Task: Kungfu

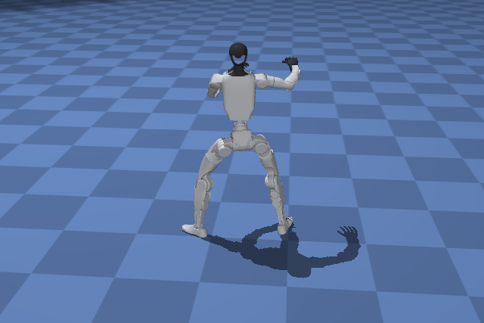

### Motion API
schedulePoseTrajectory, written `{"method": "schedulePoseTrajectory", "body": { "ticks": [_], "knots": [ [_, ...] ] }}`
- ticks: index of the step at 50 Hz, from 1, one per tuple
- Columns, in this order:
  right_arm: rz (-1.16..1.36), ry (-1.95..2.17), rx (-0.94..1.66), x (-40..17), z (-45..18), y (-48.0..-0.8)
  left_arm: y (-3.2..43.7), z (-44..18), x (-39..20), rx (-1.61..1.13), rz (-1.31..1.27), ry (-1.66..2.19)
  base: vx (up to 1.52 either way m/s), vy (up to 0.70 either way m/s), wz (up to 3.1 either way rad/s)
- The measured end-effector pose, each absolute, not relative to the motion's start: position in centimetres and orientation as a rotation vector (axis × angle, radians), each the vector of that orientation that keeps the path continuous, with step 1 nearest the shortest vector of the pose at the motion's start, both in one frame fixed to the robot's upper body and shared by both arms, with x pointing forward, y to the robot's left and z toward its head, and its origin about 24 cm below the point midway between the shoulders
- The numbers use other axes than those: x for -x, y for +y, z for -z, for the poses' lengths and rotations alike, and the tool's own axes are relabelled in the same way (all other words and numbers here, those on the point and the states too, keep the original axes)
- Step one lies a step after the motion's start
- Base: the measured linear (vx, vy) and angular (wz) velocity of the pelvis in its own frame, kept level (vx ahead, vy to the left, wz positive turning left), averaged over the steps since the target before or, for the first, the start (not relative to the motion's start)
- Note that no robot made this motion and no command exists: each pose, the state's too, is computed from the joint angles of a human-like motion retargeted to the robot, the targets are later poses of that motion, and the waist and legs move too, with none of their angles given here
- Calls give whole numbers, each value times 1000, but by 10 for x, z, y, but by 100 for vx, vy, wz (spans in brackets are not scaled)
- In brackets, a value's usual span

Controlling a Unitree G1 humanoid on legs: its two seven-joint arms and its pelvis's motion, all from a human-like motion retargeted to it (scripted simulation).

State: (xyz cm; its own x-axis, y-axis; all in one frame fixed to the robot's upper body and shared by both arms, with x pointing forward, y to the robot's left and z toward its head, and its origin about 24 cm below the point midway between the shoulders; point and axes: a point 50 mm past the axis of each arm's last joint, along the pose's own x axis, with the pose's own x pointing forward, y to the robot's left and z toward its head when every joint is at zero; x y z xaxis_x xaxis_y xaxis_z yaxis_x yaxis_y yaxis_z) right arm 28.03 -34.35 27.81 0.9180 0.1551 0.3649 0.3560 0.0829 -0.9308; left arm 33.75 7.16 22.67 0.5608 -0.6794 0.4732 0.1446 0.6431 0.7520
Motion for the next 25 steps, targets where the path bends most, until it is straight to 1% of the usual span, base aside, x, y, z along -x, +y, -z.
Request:
{"method": "schedulePoseTrajectory", "body": {
  "ticks": [2, 5, 7, 9, 12, 15, 20, 25],
  "knots": [
    [330, -167, 1646, -264, -267, -397, 38, -234, -329, -783, 692, -884, -15, -28, -38],
    [495, 234, 1809, -225, -258, -463, -1, -244, -311, -838, 865, -973, -11, -56, -22],
    [599, 455, 1830, -198, -252, -493, -19, -247, -297, -835, 931, -1032, -6, -68, -3],
    [710, 596, 1794, -173, -242, -513, -32, -245, -285, -817, 974, -1078, -6, -81, 7],
    [811, 707, 1695, -148, -221, -528, -46, -237, -272, -770, 1025, -1110, -9, -84, -22],
    [882, 772, 1612, -127, -210, -536, -54, -231, -263, -750, 1077, -1128, -19, -58, -32],
    [999, 831, 1522, -106, -206, -543, -54, -228, -263, -771, 1063, -1133, -12, -21, -59],
    [997, 925, 1443, -92, -196, -546, -48, -228, -265, -789, 1066, -1112, 8, -21, -63]
  ]
}}
